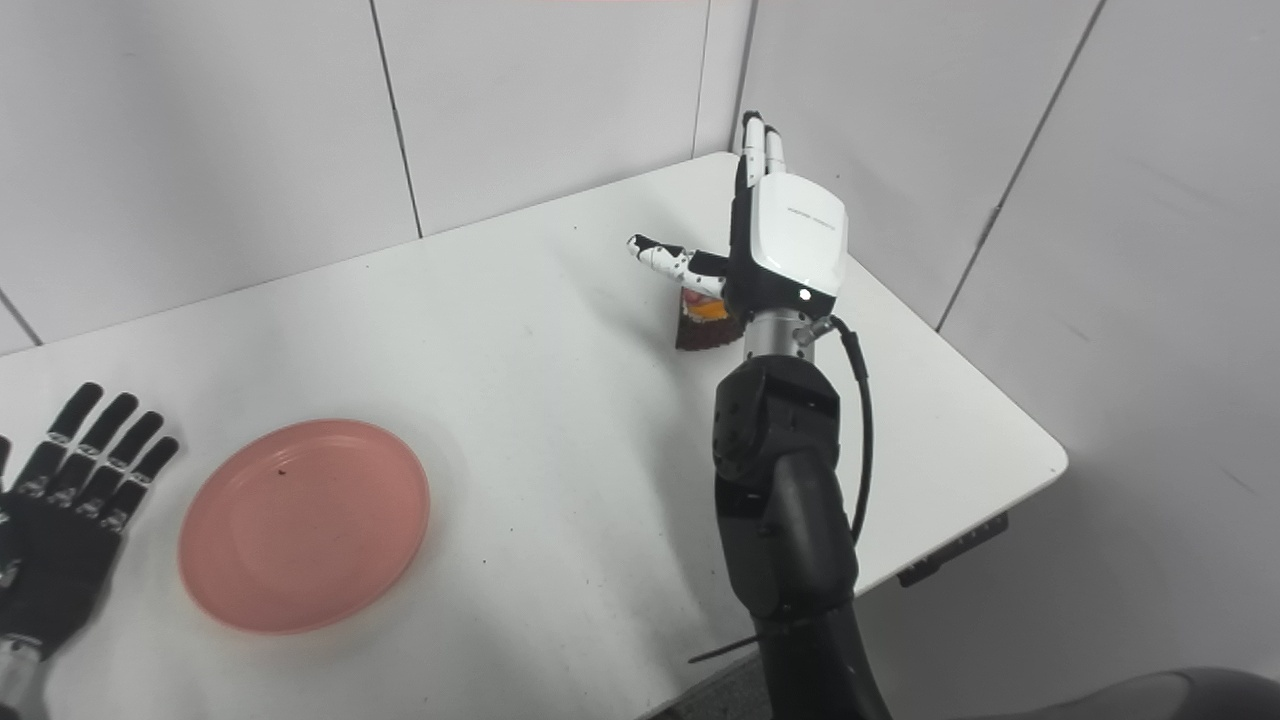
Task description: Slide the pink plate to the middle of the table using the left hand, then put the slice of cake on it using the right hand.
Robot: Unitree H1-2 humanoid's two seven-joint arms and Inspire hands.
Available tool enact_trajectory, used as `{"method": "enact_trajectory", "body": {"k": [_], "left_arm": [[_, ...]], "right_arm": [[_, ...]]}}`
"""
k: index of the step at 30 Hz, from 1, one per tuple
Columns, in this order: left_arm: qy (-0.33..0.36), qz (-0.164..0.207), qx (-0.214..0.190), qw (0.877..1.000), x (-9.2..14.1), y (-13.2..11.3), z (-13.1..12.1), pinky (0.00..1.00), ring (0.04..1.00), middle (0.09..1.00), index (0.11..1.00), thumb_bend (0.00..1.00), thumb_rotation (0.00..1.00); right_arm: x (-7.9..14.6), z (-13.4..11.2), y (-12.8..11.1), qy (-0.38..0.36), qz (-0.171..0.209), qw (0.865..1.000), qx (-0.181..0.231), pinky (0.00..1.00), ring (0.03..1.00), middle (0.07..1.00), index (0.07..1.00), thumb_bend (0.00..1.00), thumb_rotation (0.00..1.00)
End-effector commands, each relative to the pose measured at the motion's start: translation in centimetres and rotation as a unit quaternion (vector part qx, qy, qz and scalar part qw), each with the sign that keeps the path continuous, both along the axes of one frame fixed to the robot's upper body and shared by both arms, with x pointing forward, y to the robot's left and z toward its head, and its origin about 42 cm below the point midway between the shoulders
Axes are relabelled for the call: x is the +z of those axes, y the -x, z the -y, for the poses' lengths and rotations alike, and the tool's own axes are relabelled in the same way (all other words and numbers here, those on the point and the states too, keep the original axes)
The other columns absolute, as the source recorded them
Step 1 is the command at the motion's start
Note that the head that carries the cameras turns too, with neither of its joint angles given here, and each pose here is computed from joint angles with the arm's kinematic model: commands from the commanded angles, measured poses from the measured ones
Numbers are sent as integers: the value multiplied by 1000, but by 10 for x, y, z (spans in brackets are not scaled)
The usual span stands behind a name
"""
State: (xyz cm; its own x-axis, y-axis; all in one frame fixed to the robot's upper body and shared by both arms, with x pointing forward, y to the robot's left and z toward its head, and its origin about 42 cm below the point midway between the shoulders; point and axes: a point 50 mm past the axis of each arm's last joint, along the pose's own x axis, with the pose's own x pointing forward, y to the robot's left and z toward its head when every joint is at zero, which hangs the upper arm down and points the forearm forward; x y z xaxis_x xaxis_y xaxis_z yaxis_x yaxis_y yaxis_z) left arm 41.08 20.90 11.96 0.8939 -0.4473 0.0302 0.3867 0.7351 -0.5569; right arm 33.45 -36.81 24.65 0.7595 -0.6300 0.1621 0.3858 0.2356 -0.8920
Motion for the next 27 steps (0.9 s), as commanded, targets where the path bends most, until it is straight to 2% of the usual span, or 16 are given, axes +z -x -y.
{"method": "enact_trajectory", "body": {"k": [1,8,22,27], "left_arm": [[-22,-80,16,996,-36,19,-12,866,858,856,851,377,1000],[-22,-81,17,996,-36,18,-13,869,859,858,853,373,1000],[-25,-80,14,996,-38,18,-14,869,856,860,859,372,1000],[-27,-82,16,996,-37,19,-13,868,856,858,858,373,1000]], "right_arm": [[19,8,-7,14,29,999,-9,762,892,978,1000,1000,661],[8,14,-14,-5,16,1000,-11,773,908,978,1000,1000,661],[-4,14,-28,-29,-5,1000,7,699,885,976,1000,1000,698],[-8,15,-33,-31,-11,999,11,676,844,926,1000,1000,703]]}}
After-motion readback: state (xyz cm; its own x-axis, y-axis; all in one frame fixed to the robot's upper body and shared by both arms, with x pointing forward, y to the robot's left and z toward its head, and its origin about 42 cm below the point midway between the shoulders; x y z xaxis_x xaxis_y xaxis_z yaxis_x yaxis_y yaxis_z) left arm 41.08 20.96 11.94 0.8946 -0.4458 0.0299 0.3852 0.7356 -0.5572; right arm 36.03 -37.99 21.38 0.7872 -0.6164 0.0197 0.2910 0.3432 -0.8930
